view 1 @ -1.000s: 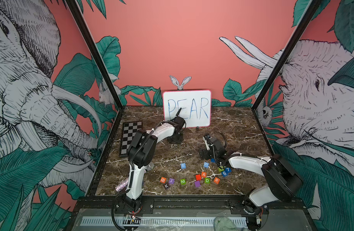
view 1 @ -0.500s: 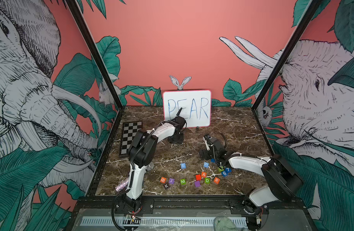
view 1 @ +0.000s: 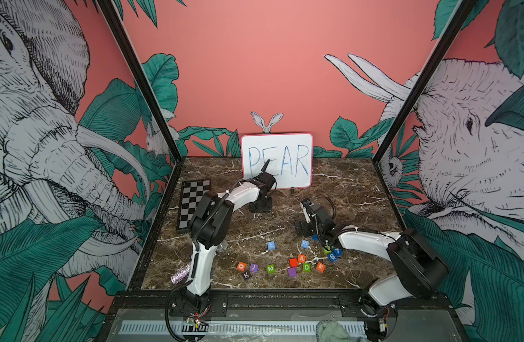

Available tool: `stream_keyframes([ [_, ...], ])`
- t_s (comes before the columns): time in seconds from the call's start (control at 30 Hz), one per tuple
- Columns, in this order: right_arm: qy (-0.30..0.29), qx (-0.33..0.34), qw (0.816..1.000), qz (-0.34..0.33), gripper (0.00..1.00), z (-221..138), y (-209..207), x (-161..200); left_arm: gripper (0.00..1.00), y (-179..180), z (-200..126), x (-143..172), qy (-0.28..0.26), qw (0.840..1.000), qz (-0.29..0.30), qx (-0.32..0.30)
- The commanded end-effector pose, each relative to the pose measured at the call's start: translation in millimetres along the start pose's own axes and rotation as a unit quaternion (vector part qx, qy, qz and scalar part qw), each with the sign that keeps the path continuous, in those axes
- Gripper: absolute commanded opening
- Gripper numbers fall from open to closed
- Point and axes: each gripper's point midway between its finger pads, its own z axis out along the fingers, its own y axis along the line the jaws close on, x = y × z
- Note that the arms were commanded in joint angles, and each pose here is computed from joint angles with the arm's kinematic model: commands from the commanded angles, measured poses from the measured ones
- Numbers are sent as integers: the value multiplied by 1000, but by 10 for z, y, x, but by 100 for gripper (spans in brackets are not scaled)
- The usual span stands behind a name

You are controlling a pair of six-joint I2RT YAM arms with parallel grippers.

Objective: Spell the uppercase word “pear” with letter blocks
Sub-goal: Place the letter block at the center of the board.

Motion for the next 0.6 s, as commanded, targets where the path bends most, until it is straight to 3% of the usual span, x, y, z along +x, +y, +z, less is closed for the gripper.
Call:
stream_keyframes([
  [0.0, -18, -6, 1000, 6, 99, -17, 44, -133, 50, -10, -59, 124, 12, 1000, -6, 2],
  [0.57, -12, -14, 1000, 13, 99, -48, 68, -152, 53, -41, -194, 116, -8, 1000, -6, 13],
])
